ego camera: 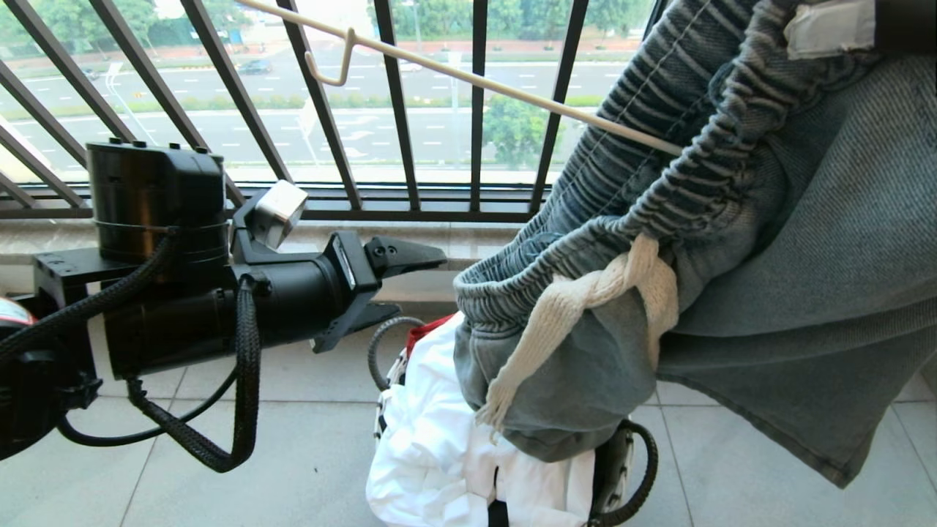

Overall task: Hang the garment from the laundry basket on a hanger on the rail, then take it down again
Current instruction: Hang the clothes on the clothes rack

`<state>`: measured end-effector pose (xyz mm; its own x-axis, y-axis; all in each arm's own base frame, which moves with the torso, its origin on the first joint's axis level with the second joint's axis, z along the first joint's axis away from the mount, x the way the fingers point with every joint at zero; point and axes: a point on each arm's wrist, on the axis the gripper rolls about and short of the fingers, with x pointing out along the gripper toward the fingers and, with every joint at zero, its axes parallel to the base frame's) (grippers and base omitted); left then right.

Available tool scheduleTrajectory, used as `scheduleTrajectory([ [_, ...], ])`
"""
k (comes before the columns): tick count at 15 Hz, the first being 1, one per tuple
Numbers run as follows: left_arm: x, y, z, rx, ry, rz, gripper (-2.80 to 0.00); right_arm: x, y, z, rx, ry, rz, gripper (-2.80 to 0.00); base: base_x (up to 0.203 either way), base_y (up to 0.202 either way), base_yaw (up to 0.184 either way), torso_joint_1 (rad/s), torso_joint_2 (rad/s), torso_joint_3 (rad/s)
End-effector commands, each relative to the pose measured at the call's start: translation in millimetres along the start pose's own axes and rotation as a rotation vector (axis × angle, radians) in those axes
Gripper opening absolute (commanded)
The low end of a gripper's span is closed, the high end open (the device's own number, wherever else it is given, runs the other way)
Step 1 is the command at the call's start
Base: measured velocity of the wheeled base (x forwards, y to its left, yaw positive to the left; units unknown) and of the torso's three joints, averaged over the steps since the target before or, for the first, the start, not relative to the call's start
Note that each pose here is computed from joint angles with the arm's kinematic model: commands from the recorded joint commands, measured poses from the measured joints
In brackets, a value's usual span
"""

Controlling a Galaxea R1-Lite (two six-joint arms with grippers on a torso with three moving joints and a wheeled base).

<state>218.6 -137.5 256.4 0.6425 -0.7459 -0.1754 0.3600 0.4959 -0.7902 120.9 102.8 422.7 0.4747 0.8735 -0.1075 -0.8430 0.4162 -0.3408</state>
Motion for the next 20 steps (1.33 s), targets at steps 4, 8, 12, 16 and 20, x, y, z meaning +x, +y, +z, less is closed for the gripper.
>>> scheduleTrajectory([
  [4,-1,4.4,-5,0.007,0.022,-0.022,0.0,9,7,4,-0.016,-0.039,0.057,-2.8,0.0,0.0,0.0,0.0,0.0,0.0],
  [8,5,9.5,-13,0.051,0.054,-0.008,0.0,17,19,9,-0.027,-0.076,0.132,-2.8,0.0,0.0,0.0,0.0,0.0,0.0],
  [12,5,9.5,-12,0.051,0.054,-0.008,0.0,22,27,6,-0.025,-0.061,0.163,-2.8,0.0,0.0,0.0,0.0,0.0,0.0],
  [16,18,18.7,-16,0.036,0.09,0.027,0.0,20,27,9,-0.03,-0.072,0.149,-2.8,0.0,0.0,0.0,0.0,0.0,0.0],
  [20,11,11.3,-16,0.035,0.118,0.02,0.0,19,25,10,-0.036,-0.074,0.103,-2.8,0.0,0.0,0.0,0.0,0.0,0.0],
])
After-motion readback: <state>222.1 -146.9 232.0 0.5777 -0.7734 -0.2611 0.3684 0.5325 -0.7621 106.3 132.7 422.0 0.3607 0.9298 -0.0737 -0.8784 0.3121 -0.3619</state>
